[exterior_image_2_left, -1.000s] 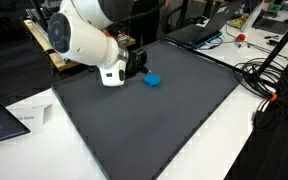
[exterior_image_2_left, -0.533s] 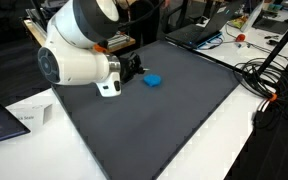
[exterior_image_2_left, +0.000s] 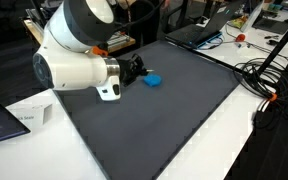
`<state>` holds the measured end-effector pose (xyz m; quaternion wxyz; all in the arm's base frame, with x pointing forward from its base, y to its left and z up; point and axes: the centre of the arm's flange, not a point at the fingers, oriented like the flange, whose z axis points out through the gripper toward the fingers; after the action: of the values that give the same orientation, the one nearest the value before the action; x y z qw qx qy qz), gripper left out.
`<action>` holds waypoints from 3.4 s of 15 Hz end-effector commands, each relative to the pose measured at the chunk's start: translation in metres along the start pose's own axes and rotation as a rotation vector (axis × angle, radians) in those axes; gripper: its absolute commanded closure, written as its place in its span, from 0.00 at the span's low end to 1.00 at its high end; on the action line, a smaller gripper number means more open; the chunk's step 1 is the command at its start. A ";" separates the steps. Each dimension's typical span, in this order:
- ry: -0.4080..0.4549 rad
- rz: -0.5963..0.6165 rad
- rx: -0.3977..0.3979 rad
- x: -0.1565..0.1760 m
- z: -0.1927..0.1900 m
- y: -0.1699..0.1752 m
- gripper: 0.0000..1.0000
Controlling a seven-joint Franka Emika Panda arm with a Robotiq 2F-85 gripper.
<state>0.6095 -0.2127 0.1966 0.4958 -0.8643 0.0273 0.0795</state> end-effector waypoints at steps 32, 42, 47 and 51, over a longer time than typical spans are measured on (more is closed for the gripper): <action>0.474 0.185 -0.711 -0.130 0.099 -0.164 0.97; 0.505 0.171 -0.765 -0.122 0.123 -0.171 0.88; 0.613 0.197 -0.779 -0.123 0.132 -0.173 0.97; 0.756 0.215 -0.809 -0.133 0.143 -0.172 0.97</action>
<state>0.4978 -0.0189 0.3004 0.0949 -0.9556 0.2328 -0.1537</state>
